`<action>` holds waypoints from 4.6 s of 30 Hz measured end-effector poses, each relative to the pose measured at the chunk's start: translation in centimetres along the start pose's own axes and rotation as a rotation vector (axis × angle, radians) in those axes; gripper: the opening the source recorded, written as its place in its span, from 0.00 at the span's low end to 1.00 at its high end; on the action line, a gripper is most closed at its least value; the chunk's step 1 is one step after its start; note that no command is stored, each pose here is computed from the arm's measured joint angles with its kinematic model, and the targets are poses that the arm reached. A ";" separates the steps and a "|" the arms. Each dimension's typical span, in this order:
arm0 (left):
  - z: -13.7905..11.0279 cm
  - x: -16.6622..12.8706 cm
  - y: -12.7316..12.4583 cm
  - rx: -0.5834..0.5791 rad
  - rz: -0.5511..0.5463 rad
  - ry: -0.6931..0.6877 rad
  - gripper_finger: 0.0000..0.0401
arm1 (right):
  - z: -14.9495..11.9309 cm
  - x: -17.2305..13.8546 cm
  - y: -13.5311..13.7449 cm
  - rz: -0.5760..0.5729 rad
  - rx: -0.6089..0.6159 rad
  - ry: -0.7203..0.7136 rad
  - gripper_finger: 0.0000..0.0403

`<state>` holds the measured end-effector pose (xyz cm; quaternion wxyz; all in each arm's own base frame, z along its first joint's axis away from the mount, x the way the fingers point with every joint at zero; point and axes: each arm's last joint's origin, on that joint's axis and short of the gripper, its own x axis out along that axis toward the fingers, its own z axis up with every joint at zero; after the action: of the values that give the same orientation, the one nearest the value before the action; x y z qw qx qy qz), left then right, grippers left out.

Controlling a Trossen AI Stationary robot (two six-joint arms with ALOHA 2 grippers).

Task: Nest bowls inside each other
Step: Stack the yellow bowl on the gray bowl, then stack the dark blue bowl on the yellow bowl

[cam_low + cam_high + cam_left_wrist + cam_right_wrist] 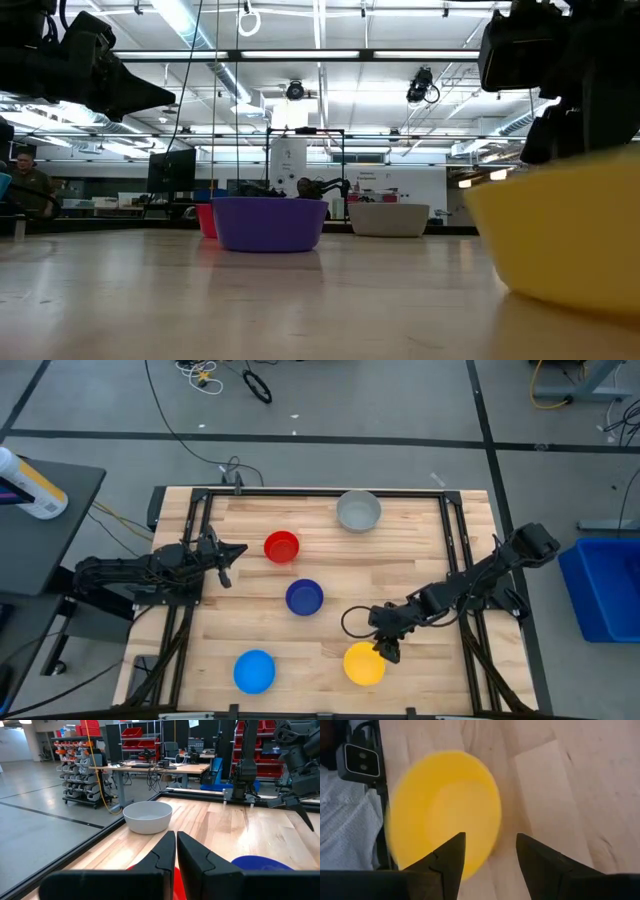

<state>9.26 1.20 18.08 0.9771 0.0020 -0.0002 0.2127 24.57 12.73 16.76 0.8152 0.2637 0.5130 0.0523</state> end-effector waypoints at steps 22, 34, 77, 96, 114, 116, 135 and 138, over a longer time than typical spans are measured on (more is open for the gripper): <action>0.0 0.0 0.0 0.003 0.000 0.001 0.05 | -0.7 2.4 -0.6 -0.019 0.010 0.097 0.11; 0.0 0.0 0.0 0.003 0.000 0.001 0.05 | 1.6 2.2 -1.8 -0.235 -0.196 -0.183 0.01; -0.2 0.0 0.1 0.009 0.030 0.015 0.05 | 14.1 -15.8 -25.2 -0.939 -0.029 -0.581 0.00; -0.2 0.0 0.1 -0.001 0.031 0.015 0.05 | 16.0 -12.1 -30.1 -0.725 0.123 -0.292 0.00; -0.2 0.0 0.1 -0.001 0.031 0.017 0.05 | 16.6 -12.9 -29.6 -0.708 0.112 -0.349 0.42; -0.2 0.0 0.1 -0.005 0.031 0.016 0.05 | 16.8 -13.0 -29.5 -0.708 0.104 -0.361 0.45; -0.2 0.0 0.2 -0.002 0.053 0.020 0.05 | 18.4 -5.5 -11.9 -0.171 -0.255 -0.299 0.40; -0.2 0.0 0.2 -0.005 0.053 0.020 0.05 | 18.0 -4.3 -10.3 -0.134 -0.243 -0.284 0.42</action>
<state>9.19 1.34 17.85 0.9711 -0.0027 0.0092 0.2386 36.19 -4.34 21.28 0.9069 0.1332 0.3992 0.0219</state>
